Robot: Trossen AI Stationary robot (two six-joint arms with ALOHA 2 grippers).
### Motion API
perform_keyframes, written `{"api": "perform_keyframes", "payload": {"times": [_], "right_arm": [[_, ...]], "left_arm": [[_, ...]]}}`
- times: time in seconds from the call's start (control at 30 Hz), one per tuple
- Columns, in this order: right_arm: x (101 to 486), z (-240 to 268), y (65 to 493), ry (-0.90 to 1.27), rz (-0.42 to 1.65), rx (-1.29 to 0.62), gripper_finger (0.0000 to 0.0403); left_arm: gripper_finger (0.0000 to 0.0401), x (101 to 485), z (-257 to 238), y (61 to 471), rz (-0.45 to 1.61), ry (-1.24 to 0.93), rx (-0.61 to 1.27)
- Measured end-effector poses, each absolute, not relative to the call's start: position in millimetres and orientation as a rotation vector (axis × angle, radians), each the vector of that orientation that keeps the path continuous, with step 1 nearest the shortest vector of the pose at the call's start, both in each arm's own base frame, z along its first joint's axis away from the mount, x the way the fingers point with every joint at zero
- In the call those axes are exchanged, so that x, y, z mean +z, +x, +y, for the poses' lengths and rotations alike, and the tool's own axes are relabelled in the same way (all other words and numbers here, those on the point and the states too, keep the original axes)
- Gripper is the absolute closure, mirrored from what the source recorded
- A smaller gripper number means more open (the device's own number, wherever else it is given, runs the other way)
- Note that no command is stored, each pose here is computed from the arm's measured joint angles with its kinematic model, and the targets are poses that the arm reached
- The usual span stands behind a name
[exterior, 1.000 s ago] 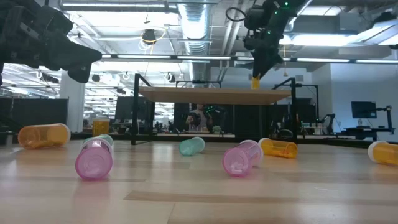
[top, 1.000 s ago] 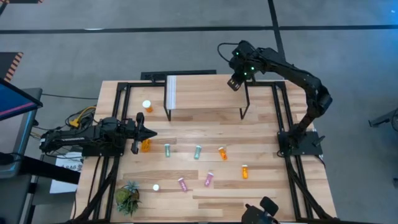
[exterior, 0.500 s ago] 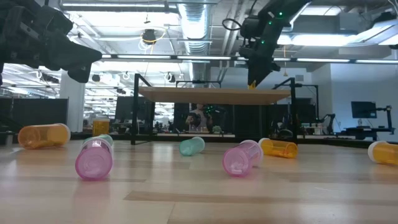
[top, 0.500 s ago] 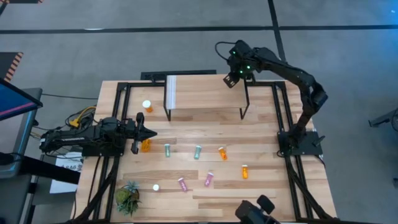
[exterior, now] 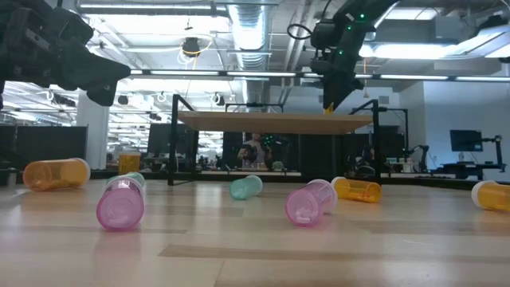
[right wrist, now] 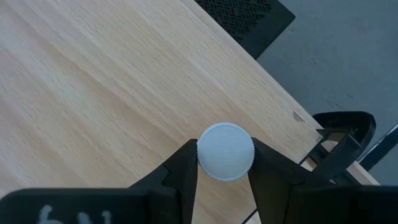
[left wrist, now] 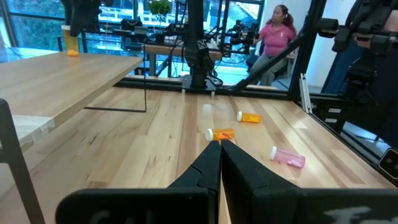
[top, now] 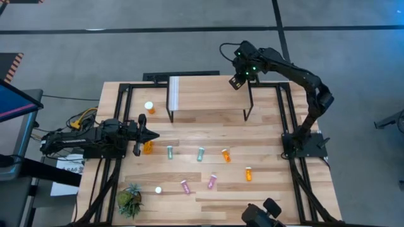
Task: Pick and place medicine bottles onto shelf by color
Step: Put the top right small orange pill bottle on the shelf, then put the bottom small orange pill bottle on the shelf aligned with the other small orange pill bottle
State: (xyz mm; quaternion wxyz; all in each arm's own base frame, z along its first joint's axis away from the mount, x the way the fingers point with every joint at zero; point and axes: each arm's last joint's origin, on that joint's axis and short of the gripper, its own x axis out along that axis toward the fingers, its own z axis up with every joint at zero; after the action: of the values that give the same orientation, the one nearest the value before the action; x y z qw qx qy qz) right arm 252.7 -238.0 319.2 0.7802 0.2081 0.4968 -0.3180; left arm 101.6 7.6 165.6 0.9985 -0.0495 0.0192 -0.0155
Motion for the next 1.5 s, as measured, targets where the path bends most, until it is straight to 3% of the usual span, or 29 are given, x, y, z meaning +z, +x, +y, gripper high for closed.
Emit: {"api": "perform_keyframes", "payload": {"times": [0.2, 0.57, 0.8, 1.23, 1.5], "right_arm": [[319.3, -237.7, 253.4, 0.447, 1.071, -0.686, 0.0248], [319.2, -239.2, 254.9, 0.455, 1.048, -0.699, 0.0184], [322.9, -237.5, 253.2, 0.457, 1.035, -0.704, 0.0163], [378.0, -207.5, 220.6, 0.414, 0.854, -0.738, 0.0163], [415.7, -159.5, 199.3, 0.335, 0.753, -0.67, 0.0163]], "left_arm": [[0.0401, 165.6, 7.6, 101.6, 0.039, -0.099, -0.031], [0.0401, 165.6, 7.6, 101.6, 0.039, -0.099, -0.031], [0.0401, 165.5, 7.6, 101.6, 0.039, -0.099, -0.031], [0.0401, 165.6, 7.6, 101.6, 0.038, -0.099, -0.031], [0.0401, 165.5, 7.6, 101.6, 0.039, -0.099, -0.031]]}}
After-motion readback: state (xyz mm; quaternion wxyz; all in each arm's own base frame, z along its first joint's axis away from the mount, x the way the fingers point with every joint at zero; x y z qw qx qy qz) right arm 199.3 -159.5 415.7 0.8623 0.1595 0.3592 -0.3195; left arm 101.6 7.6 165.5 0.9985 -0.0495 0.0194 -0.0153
